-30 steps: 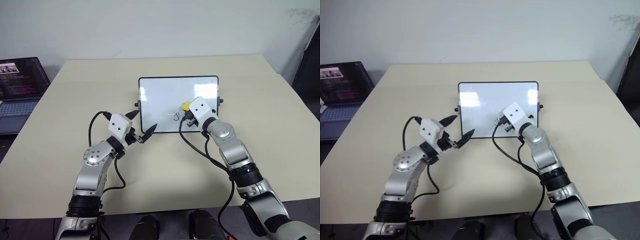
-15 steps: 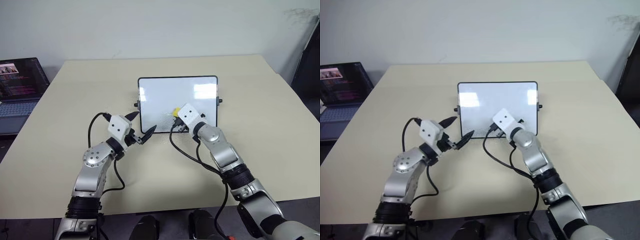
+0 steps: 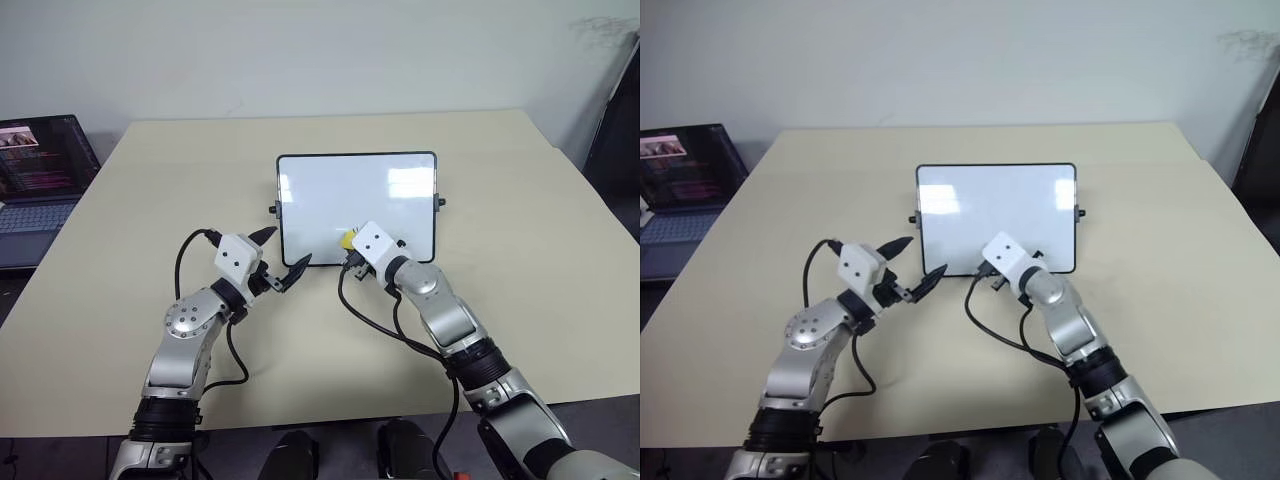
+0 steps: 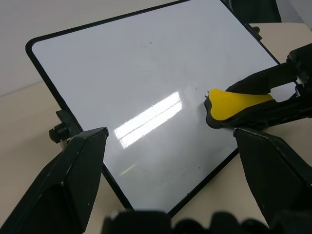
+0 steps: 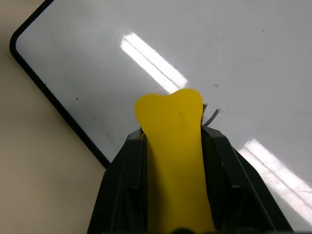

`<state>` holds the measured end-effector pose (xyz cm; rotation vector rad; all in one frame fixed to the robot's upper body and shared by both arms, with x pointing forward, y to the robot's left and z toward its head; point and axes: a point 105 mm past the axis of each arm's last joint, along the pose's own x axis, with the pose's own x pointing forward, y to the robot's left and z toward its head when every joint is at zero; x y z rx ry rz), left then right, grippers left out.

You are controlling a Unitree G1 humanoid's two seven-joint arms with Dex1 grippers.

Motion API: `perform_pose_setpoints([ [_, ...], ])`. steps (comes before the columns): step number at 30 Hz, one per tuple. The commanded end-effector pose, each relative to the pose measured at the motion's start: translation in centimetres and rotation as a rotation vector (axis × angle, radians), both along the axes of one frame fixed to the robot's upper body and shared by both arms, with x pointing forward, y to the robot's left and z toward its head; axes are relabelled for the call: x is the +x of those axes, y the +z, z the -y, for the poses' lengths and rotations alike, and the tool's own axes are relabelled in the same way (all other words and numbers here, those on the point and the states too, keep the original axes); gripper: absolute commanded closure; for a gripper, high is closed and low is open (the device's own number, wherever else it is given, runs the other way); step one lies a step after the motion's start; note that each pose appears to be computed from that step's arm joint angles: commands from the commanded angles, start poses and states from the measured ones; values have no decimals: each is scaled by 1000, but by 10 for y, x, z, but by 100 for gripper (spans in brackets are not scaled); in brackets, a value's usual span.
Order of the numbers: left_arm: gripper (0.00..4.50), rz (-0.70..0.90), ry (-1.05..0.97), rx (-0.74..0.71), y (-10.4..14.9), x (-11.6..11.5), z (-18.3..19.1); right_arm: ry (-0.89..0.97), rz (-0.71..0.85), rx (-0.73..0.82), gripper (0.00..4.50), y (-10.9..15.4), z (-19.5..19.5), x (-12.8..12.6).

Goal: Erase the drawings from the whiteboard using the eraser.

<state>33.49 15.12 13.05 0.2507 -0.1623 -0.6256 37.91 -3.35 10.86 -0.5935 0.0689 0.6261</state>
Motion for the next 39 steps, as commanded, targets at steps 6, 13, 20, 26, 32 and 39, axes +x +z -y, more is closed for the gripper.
perform_pose_setpoints([
  [6,0,47,1,-2,14,0,-2,-29,51,22,330,19,13,3],
  [13,0,47,-8,-5,14,2,2,-101,143,87,206,43,23,16],
  [20,0,51,-12,-5,16,4,2,-118,160,83,1,48,23,27],
  [26,0,53,-8,-4,16,3,2,-90,163,100,1,49,9,26],
  [32,0,54,-3,-3,17,2,0,-75,146,97,1,43,6,22],
  [39,0,55,-4,-4,17,2,0,-90,124,82,1,36,15,20],
])
